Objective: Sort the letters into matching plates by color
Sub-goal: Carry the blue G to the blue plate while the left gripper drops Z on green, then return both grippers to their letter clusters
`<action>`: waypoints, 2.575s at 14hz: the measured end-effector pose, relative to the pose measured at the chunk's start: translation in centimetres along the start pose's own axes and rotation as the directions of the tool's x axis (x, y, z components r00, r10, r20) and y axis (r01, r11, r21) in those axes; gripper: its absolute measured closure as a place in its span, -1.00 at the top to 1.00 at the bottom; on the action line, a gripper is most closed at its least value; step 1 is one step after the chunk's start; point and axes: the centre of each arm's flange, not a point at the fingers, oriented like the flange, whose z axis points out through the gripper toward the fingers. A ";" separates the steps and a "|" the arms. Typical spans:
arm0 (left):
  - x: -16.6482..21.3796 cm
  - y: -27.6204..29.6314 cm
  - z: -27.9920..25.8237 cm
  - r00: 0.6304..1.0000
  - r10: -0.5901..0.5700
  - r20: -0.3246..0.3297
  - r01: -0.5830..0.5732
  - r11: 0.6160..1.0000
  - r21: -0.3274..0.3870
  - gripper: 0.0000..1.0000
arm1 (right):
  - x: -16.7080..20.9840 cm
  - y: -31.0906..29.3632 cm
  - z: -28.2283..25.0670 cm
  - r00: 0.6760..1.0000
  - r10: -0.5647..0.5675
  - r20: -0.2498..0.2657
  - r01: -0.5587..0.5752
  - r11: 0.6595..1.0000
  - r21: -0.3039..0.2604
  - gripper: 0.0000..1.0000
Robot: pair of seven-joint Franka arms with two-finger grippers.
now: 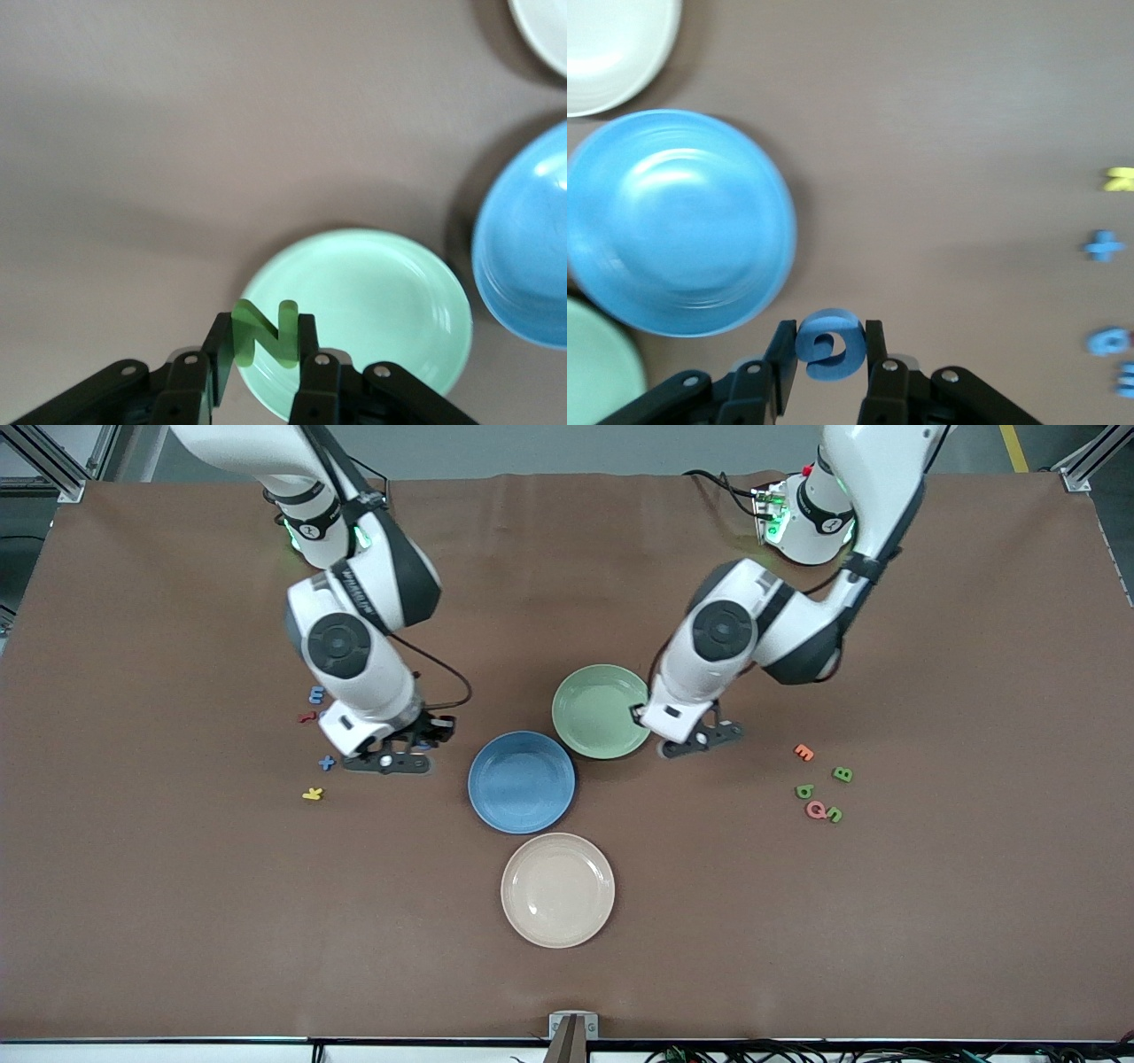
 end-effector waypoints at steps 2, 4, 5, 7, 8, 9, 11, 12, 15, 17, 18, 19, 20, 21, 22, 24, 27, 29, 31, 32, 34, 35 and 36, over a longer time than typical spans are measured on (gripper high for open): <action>-2.7 1.7 2.1 0.999 -0.028 0.014 0.028 1.000 0.007 -0.33 | 0.3 -2.6 2.5 1.000 -0.002 -0.011 0.003 0.999 0.040 -0.29; -3.7 2.2 4.8 0.998 -0.058 0.034 0.057 0.998 0.011 -0.33 | 0.9 -4.0 5.3 1.000 -0.002 -0.013 0.002 0.998 0.059 -0.29; -3.8 2.3 6.1 0.997 -0.069 0.044 0.069 0.998 0.011 -0.33 | 1.0 -4.7 6.3 1.000 -0.006 -0.012 0.007 0.998 0.062 -0.29; -3.5 2.3 8.2 0.995 -0.080 0.063 0.079 0.997 0.013 -0.33 | 0.9 -6.3 7.6 1.000 -0.017 -0.012 0.018 0.998 0.068 -0.29; -3.4 2.2 8.8 0.994 -0.084 0.070 0.083 0.996 0.017 -0.23 | 0.9 -7.1 7.9 1.000 -0.016 -0.015 0.017 0.997 0.072 -0.29; -3.2 2.1 9.2 0.993 -0.087 0.074 0.086 0.996 0.021 -0.02 | 0.7 -7.9 8.3 1.000 -0.014 -0.017 0.015 0.997 0.074 -0.29; -2.9 2.0 9.2 0.993 -0.093 0.074 0.092 0.996 0.019 0.37 | 0.3 -9.4 9.1 1.000 -0.019 -0.021 0.021 0.997 0.079 -0.29; -2.3 2.0 8.7 0.993 -0.100 0.068 0.100 0.995 0.009 0.54 | 0.2 -10.0 9.6 0.999 -0.023 -0.030 0.025 0.996 0.085 -0.29; 2.2 0.1 4.6 0.989 -0.147 0.025 0.148 0.988 -0.035 1.00 | -0.2 -10.7 11.6 0.999 -0.032 -0.030 0.035 0.996 0.084 -0.29; 6.3 -3.3 1.4 0.989 -0.145 0.001 0.145 0.989 -0.039 1.00 | -0.6 -11.0 12.7 0.999 -0.038 -0.022 0.040 0.996 0.078 -0.29; 8.4 -5.4 0.2 0.991 -0.133 -0.007 0.133 0.990 -0.036 1.00 | -0.7 -11.0 13.0 0.999 -0.040 -0.019 0.041 0.996 0.075 -0.29; 10.5 -7.7 -0.6 0.993 -0.118 -0.012 0.117 0.992 -0.037 1.00 | -0.7 -11.1 13.1 0.999 -0.040 -0.018 0.041 0.996 0.075 -0.29; 12.5 -9.9 -1.0 0.995 -0.100 -0.015 0.100 0.994 -0.040 1.00 | -0.6 -11.1 13.2 0.999 -0.040 -0.018 0.041 0.996 0.074 -0.20; 14.3 -12.1 -1.1 0.997 -0.082 -0.015 0.081 0.996 -0.041 1.00 | -0.6 -11.1 13.1 0.999 -0.039 -0.019 0.041 0.996 0.075 -0.20; 15.7 -14.1 -1.1 0.998 -0.063 -0.014 0.062 0.997 -0.041 1.00 | -0.5 -11.0 13.0 0.999 -0.038 -0.020 0.040 0.996 0.075 -0.09; 17.8 -17.5 -0.9 1.000 -0.012 -0.011 0.011 0.999 -0.042 0.99 | -0.1 -10.6 12.3 0.999 -0.034 -0.001 0.034 0.998 0.055 0.29; 19.2 -20.1 -0.5 0.999 0.051 -0.004 -0.051 0.998 -0.043 0.99 | 1.4 -7.6 6.9 0.998 -0.009 0.058 0.009 1.000 0.002 0.86; 19.2 -20.0 -0.1 0.998 0.069 -0.003 -0.069 0.997 -0.034 0.99 | 3.4 -2.4 1.1 0.995 -0.022 0.096 0.024 1.000 -0.012 1.00; 19.0 -19.7 0.5 0.995 0.099 -0.009 -0.099 0.995 -0.007 0.99 | 5.1 4.0 -2.5 0.994 -0.004 0.111 0.005 1.000 -0.009 1.00; 18.9 -19.5 0.7 0.994 0.110 -0.010 -0.110 0.994 0.002 0.99 | 5.4 6.7 -2.9 0.993 0.008 0.115 -0.006 1.000 -0.019 1.00; 18.9 -19.3 1.1 0.993 0.118 -0.007 -0.118 0.993 0.006 0.99 | 5.4 11.0 -1.9 0.991 0.003 0.130 0.004 0.998 -0.059 1.00; 18.9 -19.1 1.3 0.993 0.119 -0.005 -0.119 0.993 0.005 0.99 | 5.4 12.6 -1.0 0.990 0.000 0.141 0.009 0.998 -0.067 1.00; 18.9 -19.1 1.5 0.993 0.121 -0.002 -0.121 0.993 0.005 0.99 | 5.3 14.1 -0.1 0.989 -0.004 0.146 0.014 0.998 -0.066 1.00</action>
